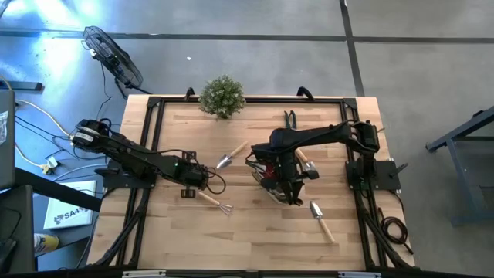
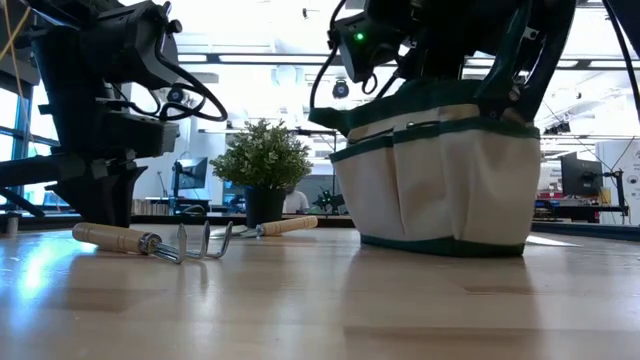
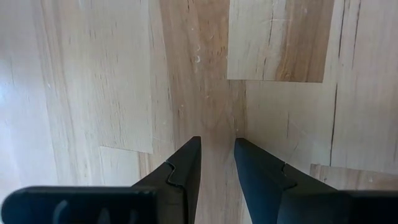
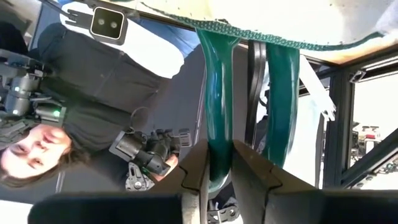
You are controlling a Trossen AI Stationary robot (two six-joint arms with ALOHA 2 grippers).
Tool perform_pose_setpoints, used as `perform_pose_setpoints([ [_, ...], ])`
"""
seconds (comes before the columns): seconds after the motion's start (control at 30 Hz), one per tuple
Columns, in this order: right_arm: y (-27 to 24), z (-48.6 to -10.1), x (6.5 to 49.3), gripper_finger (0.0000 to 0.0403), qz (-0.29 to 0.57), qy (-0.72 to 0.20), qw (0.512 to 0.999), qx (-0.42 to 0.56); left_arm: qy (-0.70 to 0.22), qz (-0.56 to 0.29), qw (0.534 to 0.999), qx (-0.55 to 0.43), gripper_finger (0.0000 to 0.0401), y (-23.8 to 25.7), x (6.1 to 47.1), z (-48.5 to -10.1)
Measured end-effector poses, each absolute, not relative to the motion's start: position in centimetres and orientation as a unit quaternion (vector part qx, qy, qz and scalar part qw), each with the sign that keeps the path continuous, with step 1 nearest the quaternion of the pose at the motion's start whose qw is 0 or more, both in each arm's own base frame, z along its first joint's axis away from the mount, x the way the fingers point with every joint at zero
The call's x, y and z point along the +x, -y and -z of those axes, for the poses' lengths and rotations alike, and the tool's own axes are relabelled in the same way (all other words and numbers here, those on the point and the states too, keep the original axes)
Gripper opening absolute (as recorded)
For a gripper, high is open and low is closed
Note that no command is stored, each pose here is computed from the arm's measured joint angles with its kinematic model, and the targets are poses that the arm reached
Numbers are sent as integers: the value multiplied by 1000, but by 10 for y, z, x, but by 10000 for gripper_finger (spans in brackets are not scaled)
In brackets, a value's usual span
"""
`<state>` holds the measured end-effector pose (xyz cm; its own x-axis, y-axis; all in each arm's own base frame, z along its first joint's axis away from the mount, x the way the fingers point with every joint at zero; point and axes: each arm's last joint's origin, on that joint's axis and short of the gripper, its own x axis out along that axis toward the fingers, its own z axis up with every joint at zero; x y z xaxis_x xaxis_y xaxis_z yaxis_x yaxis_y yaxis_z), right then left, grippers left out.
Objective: Pick & Place Garden tools in Gardening bag
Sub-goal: Put the bottom green scissors into the green bag
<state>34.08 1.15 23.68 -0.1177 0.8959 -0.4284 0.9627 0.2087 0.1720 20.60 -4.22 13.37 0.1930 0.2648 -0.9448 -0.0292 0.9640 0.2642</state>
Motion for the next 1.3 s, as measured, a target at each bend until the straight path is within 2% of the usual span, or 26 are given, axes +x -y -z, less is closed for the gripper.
perform_pose_setpoints([
  [0.4, -7, -236, 344, 61, 81, -734, 228, 634, -625, -104, 767, 97, 100, 42, 206, -134],
  [0.53, -4, -235, 344, 92, 92, -733, 235, 631, -626, -100, 767, 102, 100, 42, 206, -134],
  [0.7, -2, -233, 345, 149, 108, -730, 249, 627, -624, -100, 768, 104, 100, 40, 201, -126],
  [0.9, 4, -234, 343, 205, 112, -728, 241, 632, -616, -105, 775, 96, 100, 40, 201, -124],
  [1.03, 16, -235, 336, 204, 159, -729, 228, 625, -613, -105, 777, 95, 100, 40, 201, -124],
  [1.3, 39, -261, 320, 181, 228, -690, 274, 630, -613, -103, 778, 94, 100, 40, 201, -124],
])
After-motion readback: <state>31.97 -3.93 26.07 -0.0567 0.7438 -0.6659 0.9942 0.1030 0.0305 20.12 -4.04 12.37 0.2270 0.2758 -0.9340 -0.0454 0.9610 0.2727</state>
